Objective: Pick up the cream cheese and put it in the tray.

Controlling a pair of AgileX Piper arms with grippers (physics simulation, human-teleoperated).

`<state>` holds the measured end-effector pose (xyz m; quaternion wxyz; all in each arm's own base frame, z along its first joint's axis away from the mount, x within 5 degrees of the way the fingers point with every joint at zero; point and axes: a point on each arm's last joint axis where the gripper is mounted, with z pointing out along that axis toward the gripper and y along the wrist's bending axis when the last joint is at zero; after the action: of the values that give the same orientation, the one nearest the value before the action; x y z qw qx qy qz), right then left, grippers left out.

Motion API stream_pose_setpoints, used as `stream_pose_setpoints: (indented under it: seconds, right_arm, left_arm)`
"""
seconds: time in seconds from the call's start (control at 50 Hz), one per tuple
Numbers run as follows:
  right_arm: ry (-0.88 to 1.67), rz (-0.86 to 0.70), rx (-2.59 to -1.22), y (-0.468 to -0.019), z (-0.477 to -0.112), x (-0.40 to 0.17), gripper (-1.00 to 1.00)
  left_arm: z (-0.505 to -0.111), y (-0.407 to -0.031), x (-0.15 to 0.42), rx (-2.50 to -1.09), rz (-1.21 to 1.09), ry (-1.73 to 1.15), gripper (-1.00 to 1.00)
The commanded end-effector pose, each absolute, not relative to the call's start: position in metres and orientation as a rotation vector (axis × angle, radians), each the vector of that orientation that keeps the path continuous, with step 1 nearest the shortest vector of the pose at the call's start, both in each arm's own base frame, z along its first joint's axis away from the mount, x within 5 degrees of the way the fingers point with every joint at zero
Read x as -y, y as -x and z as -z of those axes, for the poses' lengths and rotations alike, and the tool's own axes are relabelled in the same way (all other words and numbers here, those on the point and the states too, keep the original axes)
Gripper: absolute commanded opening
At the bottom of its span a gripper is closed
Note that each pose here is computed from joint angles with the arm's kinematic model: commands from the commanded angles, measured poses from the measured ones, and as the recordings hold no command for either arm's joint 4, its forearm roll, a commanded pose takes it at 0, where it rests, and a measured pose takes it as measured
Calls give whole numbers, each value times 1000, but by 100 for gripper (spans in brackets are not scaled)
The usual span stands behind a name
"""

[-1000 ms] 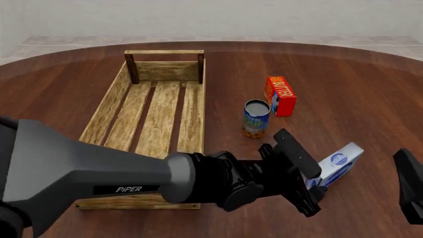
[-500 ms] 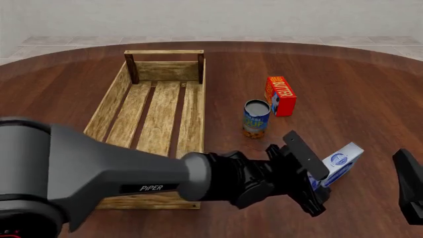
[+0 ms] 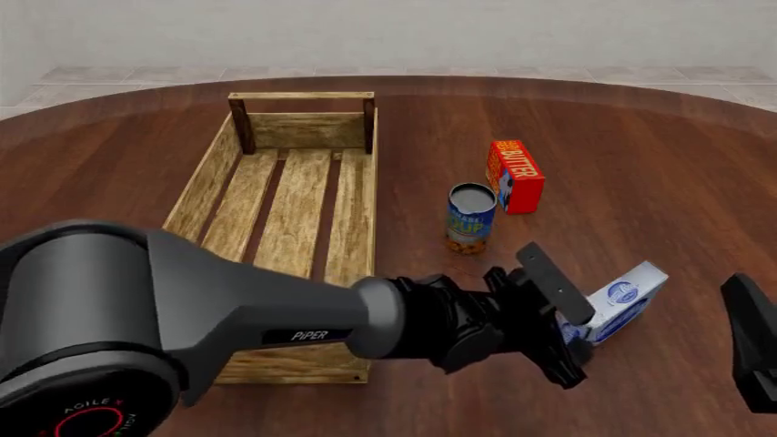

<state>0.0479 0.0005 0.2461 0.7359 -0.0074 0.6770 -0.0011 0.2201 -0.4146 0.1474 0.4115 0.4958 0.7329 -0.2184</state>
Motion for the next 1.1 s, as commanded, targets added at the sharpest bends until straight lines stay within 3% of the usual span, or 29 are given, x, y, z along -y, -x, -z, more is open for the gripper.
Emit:
stream_pose_setpoints:
  seconds: [0.02,0.54,1.1]
  right_arm:
    - [15,3,-1488,-48,-246,0,100]
    - [14,4,-1490,-48,-246,0,100]
    - [18,9,-1491,-48,-246,0,100]
  left_arm:
    - [-138,-227,417,-1879,543,-1236,100]
    - [-127,-224,427,-1870,519,-1300,100]
    - [-116,-221,443,-1961,538,-1289,100]
